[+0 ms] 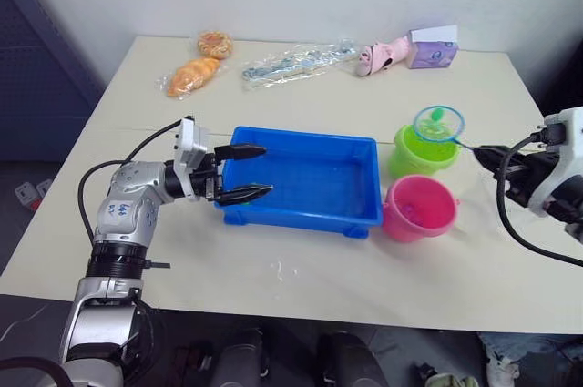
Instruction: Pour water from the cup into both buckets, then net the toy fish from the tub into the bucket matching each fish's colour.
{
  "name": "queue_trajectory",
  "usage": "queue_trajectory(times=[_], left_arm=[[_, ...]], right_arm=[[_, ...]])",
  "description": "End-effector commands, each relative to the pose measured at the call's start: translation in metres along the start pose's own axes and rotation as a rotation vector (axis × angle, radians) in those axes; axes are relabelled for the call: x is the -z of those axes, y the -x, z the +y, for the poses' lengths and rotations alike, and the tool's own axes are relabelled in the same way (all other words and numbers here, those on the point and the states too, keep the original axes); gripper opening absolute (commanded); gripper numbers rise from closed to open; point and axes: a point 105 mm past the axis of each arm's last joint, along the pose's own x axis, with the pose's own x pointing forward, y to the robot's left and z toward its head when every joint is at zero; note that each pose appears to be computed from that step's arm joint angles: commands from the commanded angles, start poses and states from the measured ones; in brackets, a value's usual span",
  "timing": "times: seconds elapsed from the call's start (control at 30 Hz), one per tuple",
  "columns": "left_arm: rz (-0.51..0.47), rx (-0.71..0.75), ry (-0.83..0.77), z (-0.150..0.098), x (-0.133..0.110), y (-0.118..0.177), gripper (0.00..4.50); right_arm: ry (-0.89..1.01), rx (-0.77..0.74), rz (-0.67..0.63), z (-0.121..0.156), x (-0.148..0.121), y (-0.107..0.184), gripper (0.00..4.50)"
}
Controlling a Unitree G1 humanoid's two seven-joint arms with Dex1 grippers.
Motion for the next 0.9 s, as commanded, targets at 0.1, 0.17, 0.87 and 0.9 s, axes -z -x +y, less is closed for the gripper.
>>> queue_trajectory(times=[0.1,0.17,0.87,0.9], left_arm=[[-0.028,0.000,-0.034,0.001,-0.012,-0.003,4.47],[-0.026,0.000,-0.036,0.001,-0.012,-0.003,4.47],[-0.005,-0.028,-0.088,0.003,-0.014,0.001,4.47],[-0.004,-0.028,-0.089,0.004,-0.014,0.001,4.47]], right_arm=[[0.087,0.092,-0.078,-0.020,-0.013,-0.010,0.00],[0.127,0.111,-0.081,-0.023,-0.013,-0.015,0.00],[1.052,0.103,0.003,-0.033,0.012,-0.020,0.00],[1.110,0.099,0.015,-0.035,0.014,-0.020,0.00]])
